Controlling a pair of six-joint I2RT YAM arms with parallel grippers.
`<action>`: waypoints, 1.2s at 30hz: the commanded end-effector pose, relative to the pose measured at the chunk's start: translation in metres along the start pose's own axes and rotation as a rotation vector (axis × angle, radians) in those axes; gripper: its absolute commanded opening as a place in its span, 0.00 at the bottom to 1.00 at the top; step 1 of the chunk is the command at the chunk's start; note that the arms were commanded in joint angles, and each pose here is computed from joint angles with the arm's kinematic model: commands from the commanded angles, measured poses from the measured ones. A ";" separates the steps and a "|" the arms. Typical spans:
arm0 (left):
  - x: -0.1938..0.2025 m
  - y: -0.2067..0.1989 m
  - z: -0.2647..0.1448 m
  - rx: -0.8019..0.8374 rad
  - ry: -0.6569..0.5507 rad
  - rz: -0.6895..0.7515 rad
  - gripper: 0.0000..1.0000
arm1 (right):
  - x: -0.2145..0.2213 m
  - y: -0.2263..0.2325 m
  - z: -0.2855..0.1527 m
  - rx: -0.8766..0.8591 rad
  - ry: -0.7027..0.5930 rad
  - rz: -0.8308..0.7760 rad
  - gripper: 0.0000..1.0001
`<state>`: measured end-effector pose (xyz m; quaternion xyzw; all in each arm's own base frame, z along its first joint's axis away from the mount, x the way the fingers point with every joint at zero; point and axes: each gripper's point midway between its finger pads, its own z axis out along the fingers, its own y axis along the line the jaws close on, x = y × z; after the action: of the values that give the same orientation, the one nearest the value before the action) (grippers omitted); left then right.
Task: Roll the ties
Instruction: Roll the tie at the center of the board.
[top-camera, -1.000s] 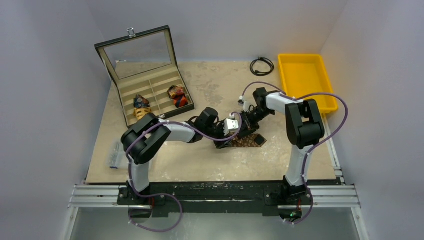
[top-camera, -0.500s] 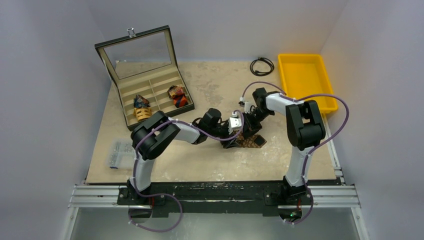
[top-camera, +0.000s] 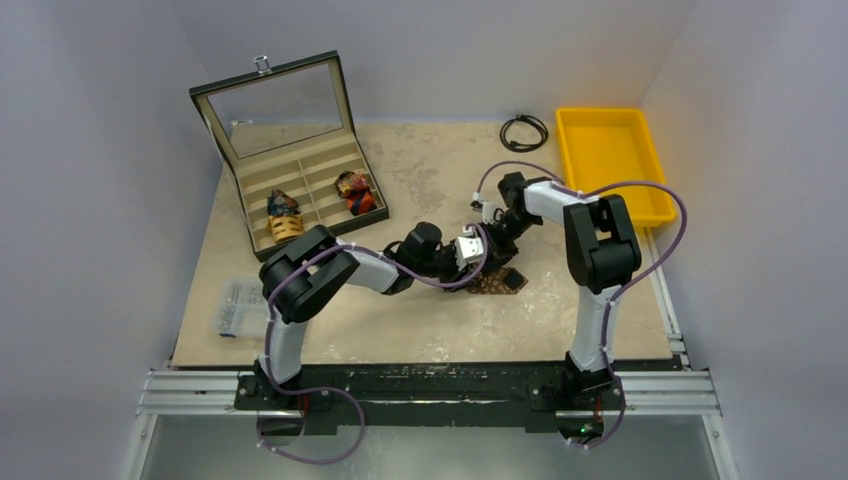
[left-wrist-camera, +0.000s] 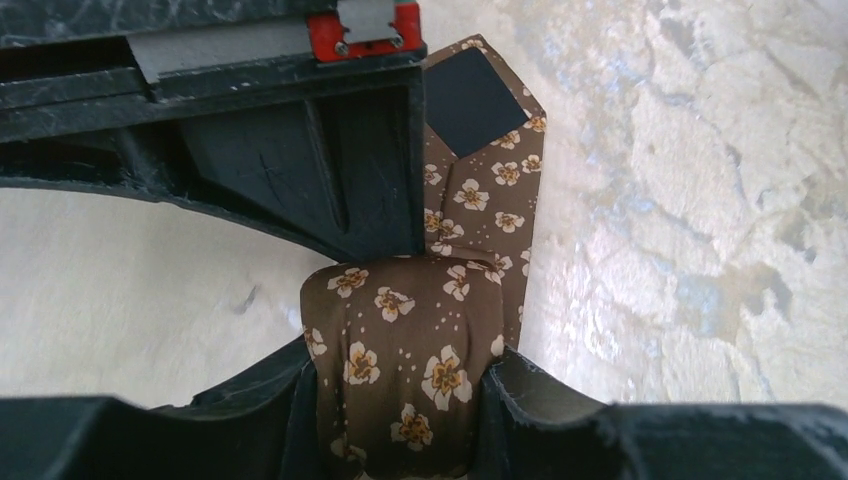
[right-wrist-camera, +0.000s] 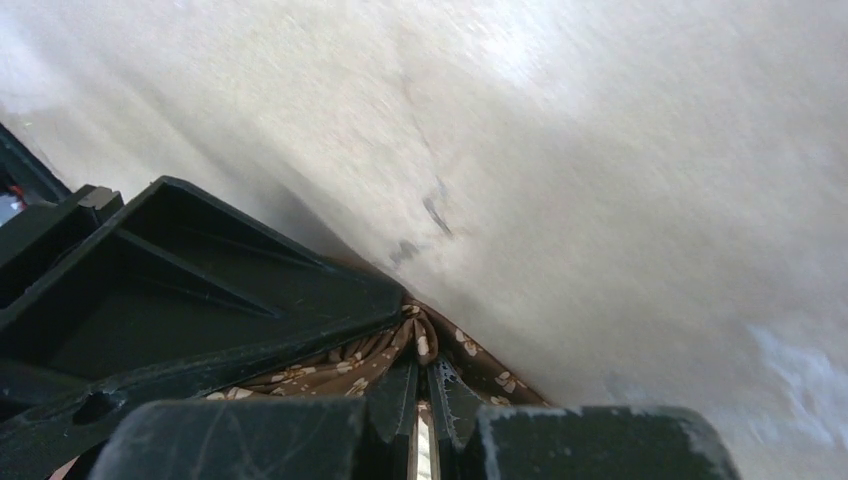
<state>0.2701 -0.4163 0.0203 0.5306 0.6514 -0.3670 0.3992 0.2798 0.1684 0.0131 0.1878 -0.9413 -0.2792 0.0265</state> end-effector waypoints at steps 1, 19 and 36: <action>0.062 -0.020 -0.030 -0.018 0.184 -0.054 0.11 | -0.042 -0.013 0.001 0.064 -0.076 -0.158 0.00; 0.069 -0.009 -0.031 -0.105 0.237 -0.161 0.00 | 0.022 0.010 -0.035 -0.081 -0.035 -0.004 0.10; -0.034 0.016 -0.038 -0.023 0.035 -0.047 0.05 | -0.008 -0.072 0.004 0.184 0.015 0.009 0.07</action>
<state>0.2829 -0.3871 0.0296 0.4891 0.7115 -0.3380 0.3744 0.2682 0.1458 0.0096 0.1467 -0.9418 -0.2917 0.0799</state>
